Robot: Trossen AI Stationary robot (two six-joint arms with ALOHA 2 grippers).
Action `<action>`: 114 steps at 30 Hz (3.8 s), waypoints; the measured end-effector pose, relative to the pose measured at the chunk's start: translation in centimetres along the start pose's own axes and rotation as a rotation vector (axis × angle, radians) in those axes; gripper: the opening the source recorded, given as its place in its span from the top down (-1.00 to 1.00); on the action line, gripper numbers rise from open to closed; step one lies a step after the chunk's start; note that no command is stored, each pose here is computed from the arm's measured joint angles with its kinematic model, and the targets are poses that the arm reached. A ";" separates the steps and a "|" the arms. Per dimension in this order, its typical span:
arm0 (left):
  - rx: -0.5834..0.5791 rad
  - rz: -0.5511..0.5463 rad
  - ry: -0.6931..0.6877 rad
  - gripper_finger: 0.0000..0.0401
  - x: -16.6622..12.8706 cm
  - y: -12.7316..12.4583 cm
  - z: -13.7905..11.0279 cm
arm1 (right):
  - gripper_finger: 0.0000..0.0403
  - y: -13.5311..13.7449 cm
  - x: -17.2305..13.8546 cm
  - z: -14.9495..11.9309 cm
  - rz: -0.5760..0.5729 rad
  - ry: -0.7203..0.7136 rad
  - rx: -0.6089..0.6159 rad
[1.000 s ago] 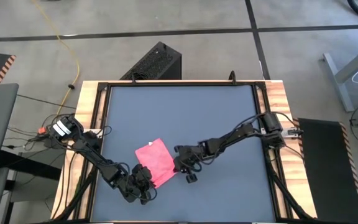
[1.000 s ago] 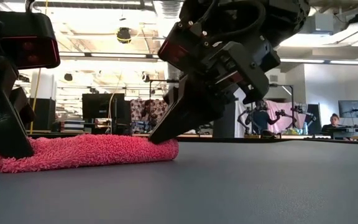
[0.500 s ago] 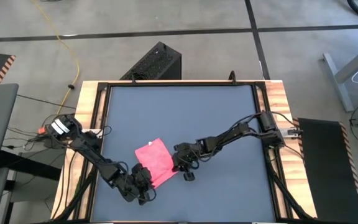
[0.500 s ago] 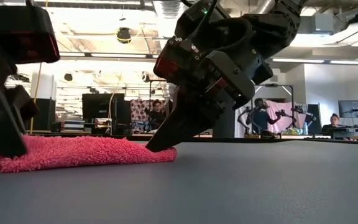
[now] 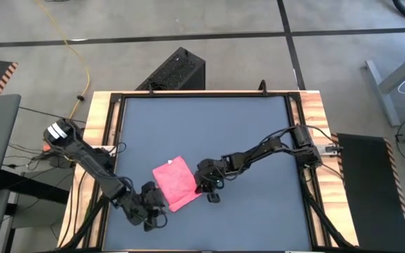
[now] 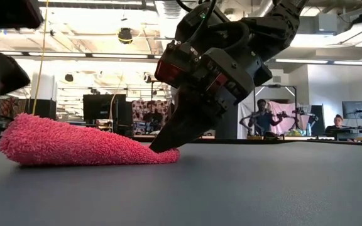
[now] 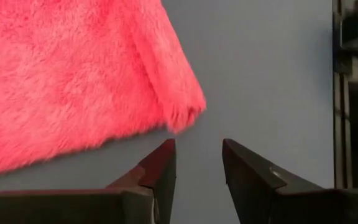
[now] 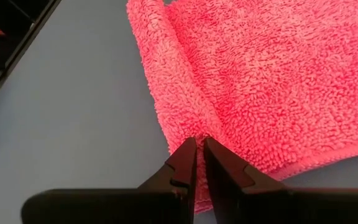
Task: Roll towel
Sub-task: Roll the red towel
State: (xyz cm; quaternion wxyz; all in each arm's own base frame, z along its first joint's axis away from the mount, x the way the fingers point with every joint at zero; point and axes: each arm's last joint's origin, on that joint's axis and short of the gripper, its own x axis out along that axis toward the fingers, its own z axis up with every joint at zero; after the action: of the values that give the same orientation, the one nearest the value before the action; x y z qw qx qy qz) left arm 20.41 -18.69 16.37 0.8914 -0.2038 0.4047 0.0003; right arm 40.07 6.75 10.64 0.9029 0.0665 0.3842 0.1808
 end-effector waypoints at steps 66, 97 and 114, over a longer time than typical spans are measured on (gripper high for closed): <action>0.232 0.443 0.013 0.96 6.7 -2.7 -1.0 | 0.70 -0.9 -0.2 0.3 -0.002 -0.033 0.103; 0.149 0.404 0.046 1.00 6.4 -3.2 -1.7 | 0.01 5.0 -2.5 2.4 -0.174 -0.075 -0.502; 0.138 0.380 0.034 1.00 6.3 -3.6 -1.9 | 0.29 3.4 0.0 0.6 -0.208 -0.018 -0.479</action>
State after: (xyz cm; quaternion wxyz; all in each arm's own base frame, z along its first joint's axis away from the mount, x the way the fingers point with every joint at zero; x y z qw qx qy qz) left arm 23.88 -23.68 11.97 0.8803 -0.0619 0.4498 0.1374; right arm 39.54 9.96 11.92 0.9100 -0.1876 0.3270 0.1722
